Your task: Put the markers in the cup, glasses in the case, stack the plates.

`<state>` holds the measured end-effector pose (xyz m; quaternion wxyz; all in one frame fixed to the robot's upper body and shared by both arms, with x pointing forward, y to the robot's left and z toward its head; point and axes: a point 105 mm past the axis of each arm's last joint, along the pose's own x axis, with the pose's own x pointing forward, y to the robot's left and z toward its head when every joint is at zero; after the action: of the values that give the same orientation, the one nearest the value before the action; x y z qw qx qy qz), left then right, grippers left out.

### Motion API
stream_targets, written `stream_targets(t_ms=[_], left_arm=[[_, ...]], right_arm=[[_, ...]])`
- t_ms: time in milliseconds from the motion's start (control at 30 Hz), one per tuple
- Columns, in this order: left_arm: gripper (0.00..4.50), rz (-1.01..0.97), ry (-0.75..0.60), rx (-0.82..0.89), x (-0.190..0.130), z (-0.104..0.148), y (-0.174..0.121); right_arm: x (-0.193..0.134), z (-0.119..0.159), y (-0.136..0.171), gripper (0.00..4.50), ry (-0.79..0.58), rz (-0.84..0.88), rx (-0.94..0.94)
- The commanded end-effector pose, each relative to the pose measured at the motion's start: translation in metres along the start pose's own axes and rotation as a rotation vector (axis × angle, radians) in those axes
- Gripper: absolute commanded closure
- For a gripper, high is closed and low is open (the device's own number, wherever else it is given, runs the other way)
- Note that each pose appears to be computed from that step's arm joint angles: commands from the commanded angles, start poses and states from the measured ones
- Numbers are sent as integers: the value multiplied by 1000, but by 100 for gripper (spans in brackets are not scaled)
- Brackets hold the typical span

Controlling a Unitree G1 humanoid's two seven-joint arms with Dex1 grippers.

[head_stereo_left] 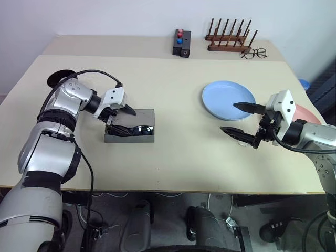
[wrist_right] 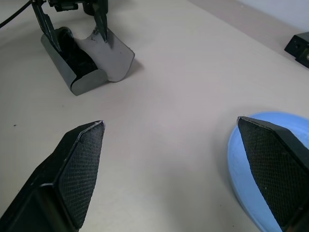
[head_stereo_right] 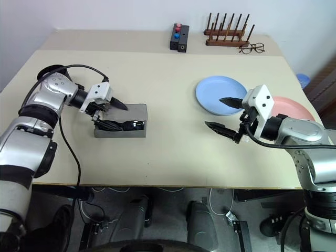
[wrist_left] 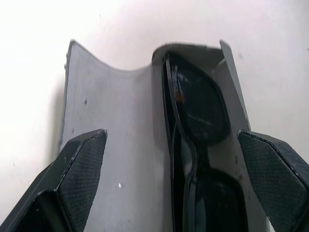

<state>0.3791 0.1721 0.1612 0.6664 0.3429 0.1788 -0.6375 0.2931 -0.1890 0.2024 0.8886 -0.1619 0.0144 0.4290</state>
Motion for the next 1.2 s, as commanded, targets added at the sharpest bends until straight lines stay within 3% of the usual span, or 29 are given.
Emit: stream_targets(t_ms=[33,233,400,500,733,1033,1200], left_arm=[[3,44,-36,53,-10,15,8],[3,120,-47,68,-25,28,20],[3,405,-163,-94,-55,52,57],[83,485,-130,-132,-64,43,62],[444,702,72,-139,-64,5,75],[444,734,269,-62,-36,-31,71],[444,693,246,-108,-28,-33,67]], right_arm=[[-5,14,-4,0,-24,-19,-56],[-3,15,-4,0,-34,-14,-57],[3,24,3,0,-98,16,-31],[11,25,9,0,-116,40,-28],[19,26,7,0,-120,45,-38],[17,25,8,0,-105,42,-44],[16,26,8,0,-104,31,-45]])
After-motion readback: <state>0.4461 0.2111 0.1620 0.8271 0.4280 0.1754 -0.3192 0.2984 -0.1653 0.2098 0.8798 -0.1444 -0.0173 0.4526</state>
